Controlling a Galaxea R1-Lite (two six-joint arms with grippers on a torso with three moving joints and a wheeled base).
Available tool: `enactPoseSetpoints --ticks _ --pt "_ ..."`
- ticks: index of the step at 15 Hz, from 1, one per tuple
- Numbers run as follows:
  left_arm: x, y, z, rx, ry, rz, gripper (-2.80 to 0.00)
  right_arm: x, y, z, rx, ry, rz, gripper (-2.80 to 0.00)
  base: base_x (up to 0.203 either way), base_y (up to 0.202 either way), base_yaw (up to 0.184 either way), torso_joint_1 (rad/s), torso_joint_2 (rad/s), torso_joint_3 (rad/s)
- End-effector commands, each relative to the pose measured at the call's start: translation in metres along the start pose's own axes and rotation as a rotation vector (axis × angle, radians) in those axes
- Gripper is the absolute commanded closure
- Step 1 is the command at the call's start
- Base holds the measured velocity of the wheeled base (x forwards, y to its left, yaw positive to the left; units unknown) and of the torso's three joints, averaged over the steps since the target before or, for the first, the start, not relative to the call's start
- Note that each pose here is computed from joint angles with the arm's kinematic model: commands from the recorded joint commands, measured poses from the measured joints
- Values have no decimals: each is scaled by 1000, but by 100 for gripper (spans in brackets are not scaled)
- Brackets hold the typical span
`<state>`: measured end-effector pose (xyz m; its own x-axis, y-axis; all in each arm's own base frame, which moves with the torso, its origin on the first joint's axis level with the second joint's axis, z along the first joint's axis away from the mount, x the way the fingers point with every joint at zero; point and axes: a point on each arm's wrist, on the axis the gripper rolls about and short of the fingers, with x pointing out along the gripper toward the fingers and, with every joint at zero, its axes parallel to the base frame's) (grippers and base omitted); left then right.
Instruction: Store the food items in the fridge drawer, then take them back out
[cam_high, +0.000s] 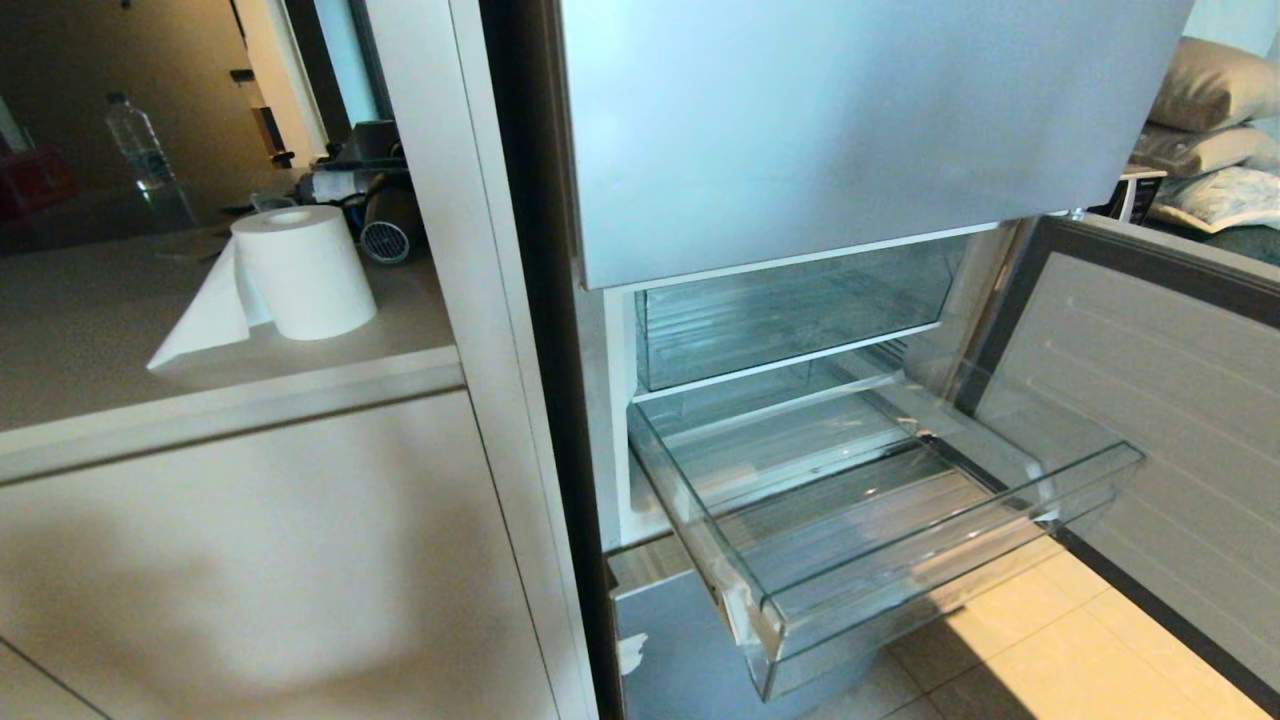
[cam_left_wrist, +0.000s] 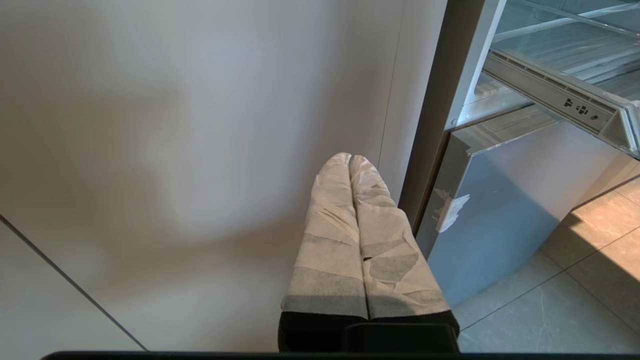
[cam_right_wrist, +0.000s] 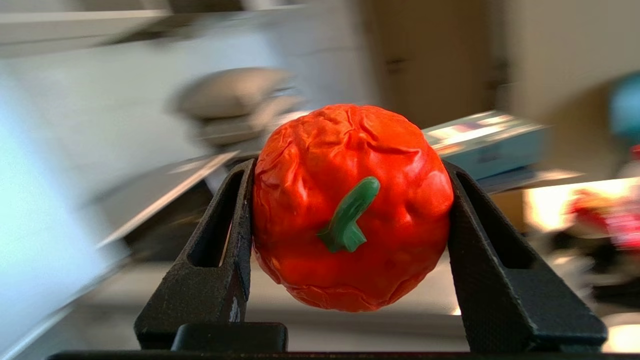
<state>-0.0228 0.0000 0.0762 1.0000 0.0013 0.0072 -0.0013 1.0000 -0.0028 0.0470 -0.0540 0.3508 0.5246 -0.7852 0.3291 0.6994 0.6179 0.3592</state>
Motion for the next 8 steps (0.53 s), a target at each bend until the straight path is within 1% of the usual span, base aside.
enactPoseSetpoints --ticks 1,3,5,8 --pt "0 0 0 0 3 0 0 52 -24 -14 -58 53 -140 0 0 0 0 0 0 0" --pt "0 0 0 0 3 0 0 79 -53 -19 -64 70 -215 0 0 0 0 0 0 0" --pt "0 0 0 0 3 2 0 102 -79 -29 -63 85 -269 0 0 0 0 0 0 0" --pt "0 0 0 0 3 0 0 128 -117 -37 -44 70 -355 0 0 0 0 0 0 0"
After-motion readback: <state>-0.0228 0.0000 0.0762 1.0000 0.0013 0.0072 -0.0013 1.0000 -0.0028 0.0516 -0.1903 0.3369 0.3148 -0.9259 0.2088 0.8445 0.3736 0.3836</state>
